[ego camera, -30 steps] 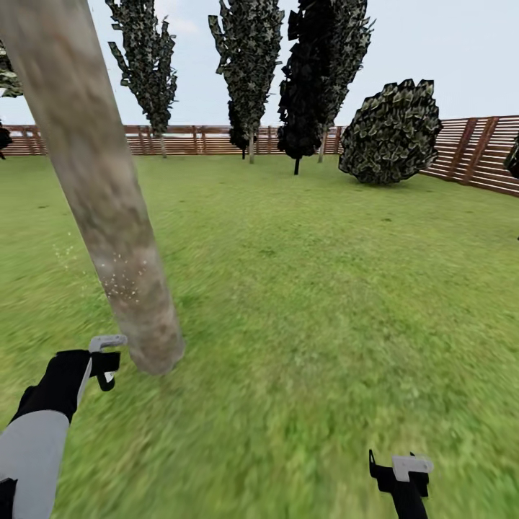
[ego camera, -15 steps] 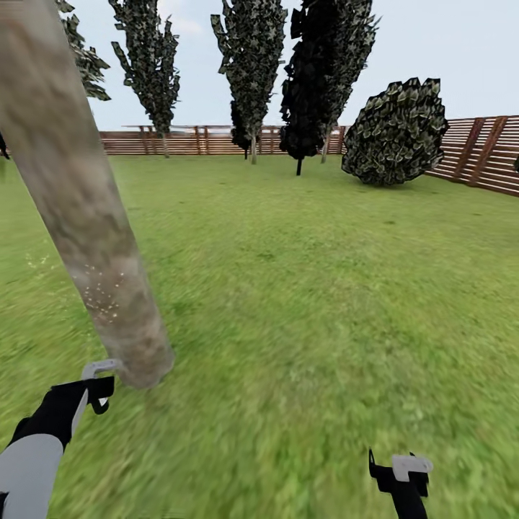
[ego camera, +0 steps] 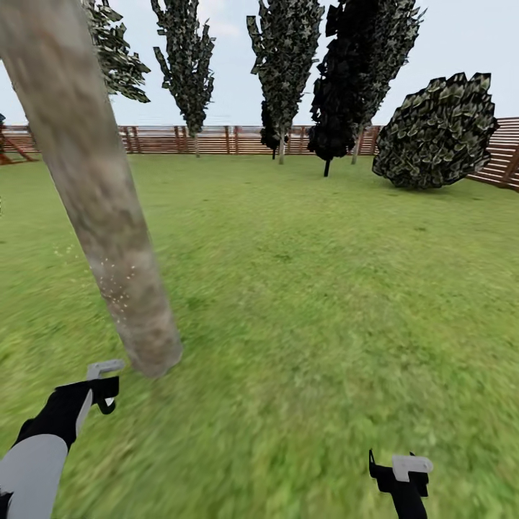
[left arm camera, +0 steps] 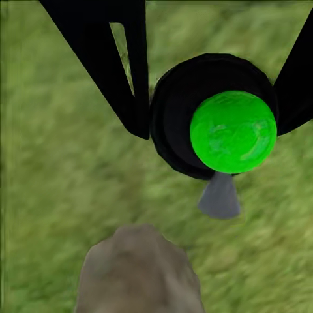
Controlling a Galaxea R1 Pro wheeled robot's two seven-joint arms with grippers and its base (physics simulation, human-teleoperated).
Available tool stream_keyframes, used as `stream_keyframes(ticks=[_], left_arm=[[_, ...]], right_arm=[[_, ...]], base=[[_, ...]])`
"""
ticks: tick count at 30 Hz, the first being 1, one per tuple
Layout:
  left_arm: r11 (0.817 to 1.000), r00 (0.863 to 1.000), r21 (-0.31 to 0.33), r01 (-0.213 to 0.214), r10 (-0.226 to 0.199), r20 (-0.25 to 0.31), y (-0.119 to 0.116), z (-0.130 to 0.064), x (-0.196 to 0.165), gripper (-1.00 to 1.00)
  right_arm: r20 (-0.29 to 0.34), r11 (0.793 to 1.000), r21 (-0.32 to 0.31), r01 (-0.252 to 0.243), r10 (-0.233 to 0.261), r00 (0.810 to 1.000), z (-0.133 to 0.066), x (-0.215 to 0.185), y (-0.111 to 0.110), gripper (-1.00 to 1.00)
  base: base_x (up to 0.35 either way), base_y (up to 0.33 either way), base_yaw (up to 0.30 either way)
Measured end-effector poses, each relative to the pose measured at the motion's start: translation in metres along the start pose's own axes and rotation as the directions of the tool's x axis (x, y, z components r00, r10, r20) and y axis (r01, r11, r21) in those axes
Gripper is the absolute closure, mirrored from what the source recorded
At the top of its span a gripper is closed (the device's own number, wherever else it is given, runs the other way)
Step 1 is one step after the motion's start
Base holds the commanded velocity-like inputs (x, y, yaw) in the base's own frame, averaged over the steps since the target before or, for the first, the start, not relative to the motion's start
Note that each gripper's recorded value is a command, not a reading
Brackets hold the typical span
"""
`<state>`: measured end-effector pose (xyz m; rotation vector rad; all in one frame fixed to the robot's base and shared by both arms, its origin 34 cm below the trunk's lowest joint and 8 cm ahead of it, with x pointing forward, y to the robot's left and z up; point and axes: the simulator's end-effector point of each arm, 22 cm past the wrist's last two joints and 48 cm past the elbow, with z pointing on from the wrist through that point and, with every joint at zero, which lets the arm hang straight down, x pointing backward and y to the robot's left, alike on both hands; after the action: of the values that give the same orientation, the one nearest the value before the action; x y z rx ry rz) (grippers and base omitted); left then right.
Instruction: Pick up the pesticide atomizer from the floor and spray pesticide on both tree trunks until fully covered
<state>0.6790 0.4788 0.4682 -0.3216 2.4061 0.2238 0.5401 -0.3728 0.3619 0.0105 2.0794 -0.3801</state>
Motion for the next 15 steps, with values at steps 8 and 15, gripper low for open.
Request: stream_keyframes(ticks=[8, 15], left_arm=[[1.000, 1.000, 0.014, 0.024, -0.024, 0.001, -0.0048, 0.0005, 0.0008, 1.00], [1.000, 1.000, 0.012, 0.023, -0.023, 0.004, -0.0042, 0.0002, -0.0006, 1.00]], right_arm=[[0.000, 1.000, 0.000, 0.000, 0.000, 1.000, 0.0000, 0.0000, 0.0000, -1.00], [0.000, 1.000, 0.000, 0.000, 0.000, 1.000, 0.0000, 0.0000, 0.0000, -1.00]], base=[[0.180, -0.242, 0.003], [0.171, -0.241, 0.000]])
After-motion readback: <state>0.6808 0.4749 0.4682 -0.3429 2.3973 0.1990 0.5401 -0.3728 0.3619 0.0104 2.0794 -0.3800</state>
